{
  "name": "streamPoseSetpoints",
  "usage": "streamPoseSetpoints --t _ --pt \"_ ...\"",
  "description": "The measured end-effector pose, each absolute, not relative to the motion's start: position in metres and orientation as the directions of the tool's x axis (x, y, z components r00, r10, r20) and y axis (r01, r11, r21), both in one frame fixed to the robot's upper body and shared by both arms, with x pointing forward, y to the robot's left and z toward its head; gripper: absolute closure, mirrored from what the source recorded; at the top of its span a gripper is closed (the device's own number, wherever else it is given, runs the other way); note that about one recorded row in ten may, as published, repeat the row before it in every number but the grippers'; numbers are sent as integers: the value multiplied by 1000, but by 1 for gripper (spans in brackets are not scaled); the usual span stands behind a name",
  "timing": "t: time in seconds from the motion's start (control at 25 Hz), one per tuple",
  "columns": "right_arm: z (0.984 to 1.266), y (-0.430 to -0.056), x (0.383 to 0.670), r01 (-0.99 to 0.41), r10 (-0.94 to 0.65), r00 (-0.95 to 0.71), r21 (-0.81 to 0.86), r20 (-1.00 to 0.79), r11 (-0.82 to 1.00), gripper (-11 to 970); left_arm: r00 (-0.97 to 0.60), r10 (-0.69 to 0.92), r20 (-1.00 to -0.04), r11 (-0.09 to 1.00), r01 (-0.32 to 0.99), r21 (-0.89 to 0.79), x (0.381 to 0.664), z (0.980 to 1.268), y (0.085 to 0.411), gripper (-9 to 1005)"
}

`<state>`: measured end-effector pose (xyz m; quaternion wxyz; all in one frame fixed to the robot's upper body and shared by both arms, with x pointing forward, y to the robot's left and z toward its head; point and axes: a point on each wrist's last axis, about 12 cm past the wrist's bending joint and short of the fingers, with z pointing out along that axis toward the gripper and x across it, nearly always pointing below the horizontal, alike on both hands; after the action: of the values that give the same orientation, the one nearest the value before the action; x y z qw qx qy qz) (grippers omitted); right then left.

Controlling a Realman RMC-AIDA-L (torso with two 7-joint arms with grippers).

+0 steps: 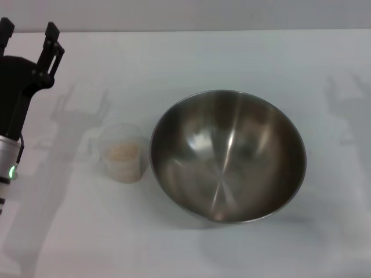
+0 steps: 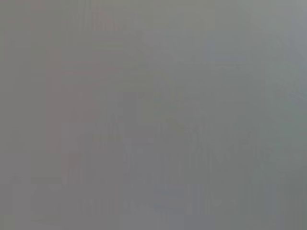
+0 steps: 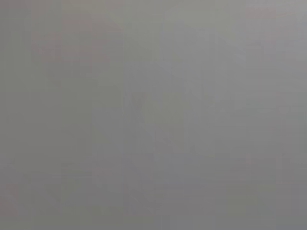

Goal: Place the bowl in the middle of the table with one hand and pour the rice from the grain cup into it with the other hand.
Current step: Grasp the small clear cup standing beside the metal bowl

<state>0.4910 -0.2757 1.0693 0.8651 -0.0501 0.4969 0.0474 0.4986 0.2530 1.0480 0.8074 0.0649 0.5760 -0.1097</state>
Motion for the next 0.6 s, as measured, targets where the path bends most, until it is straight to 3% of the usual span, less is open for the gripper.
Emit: streamPoseSetpoints --t 0.2,0.6 --pt "1054 -316 482 -141 80 401 25 -912 990 435 273 -78 -959 964 267 -2 486 1037 254 262" --pt "1052 -348 489 -52 8 347 -10 -938 999 436 148 -15 -989 958 284 28 444 1009 260 264"
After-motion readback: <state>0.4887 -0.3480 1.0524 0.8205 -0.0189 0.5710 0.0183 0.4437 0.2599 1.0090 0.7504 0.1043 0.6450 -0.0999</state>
